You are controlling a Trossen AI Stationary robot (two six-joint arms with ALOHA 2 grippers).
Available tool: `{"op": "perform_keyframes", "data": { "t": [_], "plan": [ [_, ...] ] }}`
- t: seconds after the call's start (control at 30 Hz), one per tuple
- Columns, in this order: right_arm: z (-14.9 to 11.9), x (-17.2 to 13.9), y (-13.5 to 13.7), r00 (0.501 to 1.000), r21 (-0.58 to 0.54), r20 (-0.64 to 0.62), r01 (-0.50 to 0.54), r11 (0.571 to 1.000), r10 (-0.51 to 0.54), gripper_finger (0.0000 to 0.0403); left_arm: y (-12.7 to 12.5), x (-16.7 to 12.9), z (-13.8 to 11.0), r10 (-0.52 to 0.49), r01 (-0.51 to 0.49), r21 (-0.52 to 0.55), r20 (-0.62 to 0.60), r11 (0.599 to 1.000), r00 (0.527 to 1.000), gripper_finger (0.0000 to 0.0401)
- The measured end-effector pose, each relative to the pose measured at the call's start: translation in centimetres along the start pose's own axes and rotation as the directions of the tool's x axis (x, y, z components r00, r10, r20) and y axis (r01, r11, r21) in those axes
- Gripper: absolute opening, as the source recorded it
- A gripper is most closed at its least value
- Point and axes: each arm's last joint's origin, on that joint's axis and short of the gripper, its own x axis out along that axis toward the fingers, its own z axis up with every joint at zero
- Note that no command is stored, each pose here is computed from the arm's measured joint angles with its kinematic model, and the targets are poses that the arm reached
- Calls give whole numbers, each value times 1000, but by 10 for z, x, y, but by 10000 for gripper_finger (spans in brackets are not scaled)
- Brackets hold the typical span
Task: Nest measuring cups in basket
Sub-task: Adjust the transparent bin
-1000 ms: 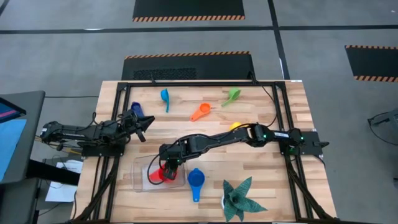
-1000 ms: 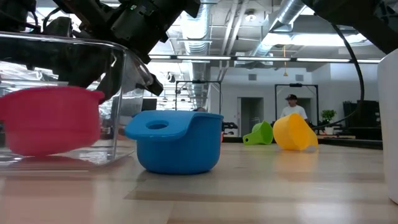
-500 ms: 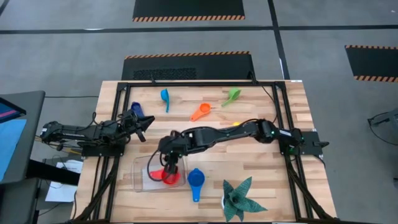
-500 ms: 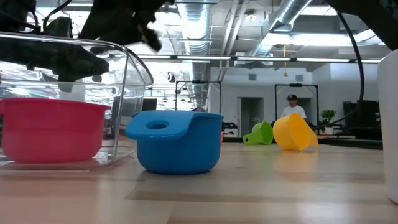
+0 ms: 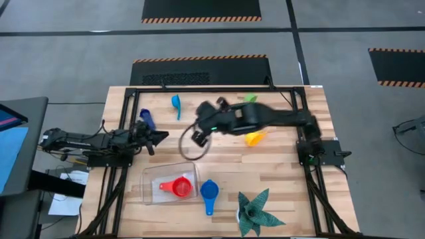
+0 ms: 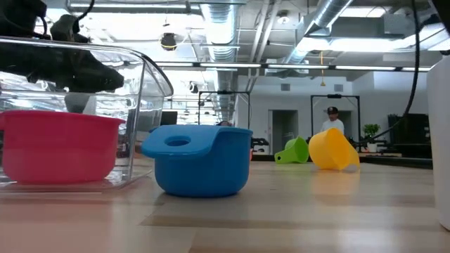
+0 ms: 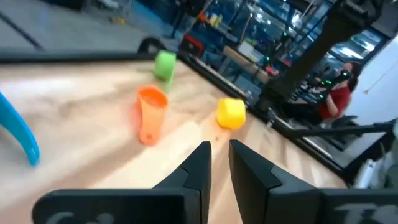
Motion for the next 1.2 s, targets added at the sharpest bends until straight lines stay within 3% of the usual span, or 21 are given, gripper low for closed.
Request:
{"op": "perform_keyframes", "data": {
  "t": [0.1,0.23,0.37,0.53,0.67,0.8,1.0,1.2],
  "plan": [
    [7,-39,-8,998,-7,62,20,1000,-19,82,0,3,-4,-22,20,-30,-70,999,997,45],
    [1,-76,-21,987,-23,75,142,990,-140,74,-4,9,-5,17,-19,-11,-155,1000,988,32],
    [-8,-97,-35,966,16,50,254,967,-254,70,-15,21,3,48,-39,46,-229,998,972,6],
    [-21,-101,-45,943,70,-42,333,940,-331,69,-41,42,22,82,-34,147,-334,989,939,1],
    [-24,-94,-41,944,67,-60,329,942,-326,69,-54,61,27,229,-70,320,-492,945,840,0],
    [-27,-85,-35,939,45,-76,340,939,-336,69,-64,81,25,298,-15,431,-597,902,745,0],
    [-31,-73,-29,932,2,-92,352,936,-350,69,-77,111,19,271,97,449,-682,888,679,0],
    [-34,-70,-24,932,-26,-100,349,937,-350,69,-85,125,10,208,192,386,-780,902,591,0]
  ]
}}
